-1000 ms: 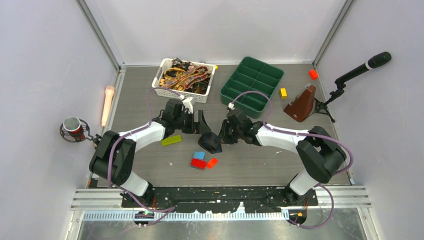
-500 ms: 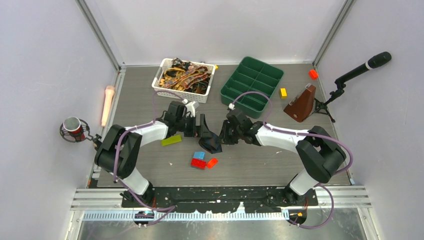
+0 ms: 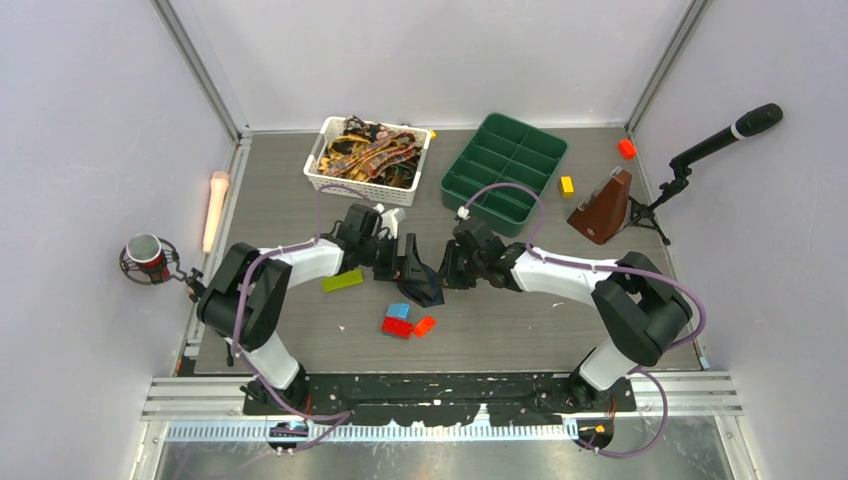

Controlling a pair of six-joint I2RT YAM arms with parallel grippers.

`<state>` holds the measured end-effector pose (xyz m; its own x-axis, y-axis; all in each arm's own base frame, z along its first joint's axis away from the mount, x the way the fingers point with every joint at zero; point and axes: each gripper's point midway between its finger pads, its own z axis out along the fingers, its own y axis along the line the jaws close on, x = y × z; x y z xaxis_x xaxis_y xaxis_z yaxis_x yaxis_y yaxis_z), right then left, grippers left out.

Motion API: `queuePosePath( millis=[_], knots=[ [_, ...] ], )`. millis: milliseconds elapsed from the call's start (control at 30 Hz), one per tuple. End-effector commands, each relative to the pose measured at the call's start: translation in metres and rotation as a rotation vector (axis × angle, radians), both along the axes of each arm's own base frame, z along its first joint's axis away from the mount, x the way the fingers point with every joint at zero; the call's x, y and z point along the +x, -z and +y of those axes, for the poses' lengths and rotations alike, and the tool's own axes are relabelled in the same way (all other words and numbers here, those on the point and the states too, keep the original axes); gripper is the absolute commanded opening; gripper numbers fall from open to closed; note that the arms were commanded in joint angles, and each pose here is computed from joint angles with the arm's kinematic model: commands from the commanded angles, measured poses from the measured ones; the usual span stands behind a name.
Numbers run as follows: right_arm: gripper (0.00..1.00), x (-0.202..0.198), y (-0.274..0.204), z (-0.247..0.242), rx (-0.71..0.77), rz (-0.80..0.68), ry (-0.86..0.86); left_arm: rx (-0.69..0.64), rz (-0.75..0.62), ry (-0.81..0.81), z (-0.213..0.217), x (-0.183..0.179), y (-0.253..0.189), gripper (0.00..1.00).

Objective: Roll the ties
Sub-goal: Roll the tie at the center of the board, then pick up the tie at the center of the board.

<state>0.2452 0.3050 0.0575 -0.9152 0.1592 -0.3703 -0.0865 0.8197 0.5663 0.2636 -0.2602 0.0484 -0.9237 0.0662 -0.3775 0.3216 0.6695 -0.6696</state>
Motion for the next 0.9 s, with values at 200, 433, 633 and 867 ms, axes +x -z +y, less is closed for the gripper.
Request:
queuePosePath(
  millis=[200,433,633,867],
  knots=[
    [0.14,0.007,-0.007,0.004,0.005,-0.027,0.015,0.009,0.049,0.041,-0.011,-0.009,0.004,0.79],
    [0.14,0.008,-0.007,0.003,0.003,-0.029,0.013,0.011,0.057,0.063,-0.021,-0.01,0.008,0.65],
    [0.14,0.01,-0.014,0.0,-0.004,-0.06,0.013,0.004,0.043,0.063,-0.022,-0.007,0.006,0.55],
    [0.19,0.03,-0.046,-0.024,-0.059,-0.182,0.087,0.003,0.009,0.032,-0.023,0.001,-0.008,0.54]
  ],
)
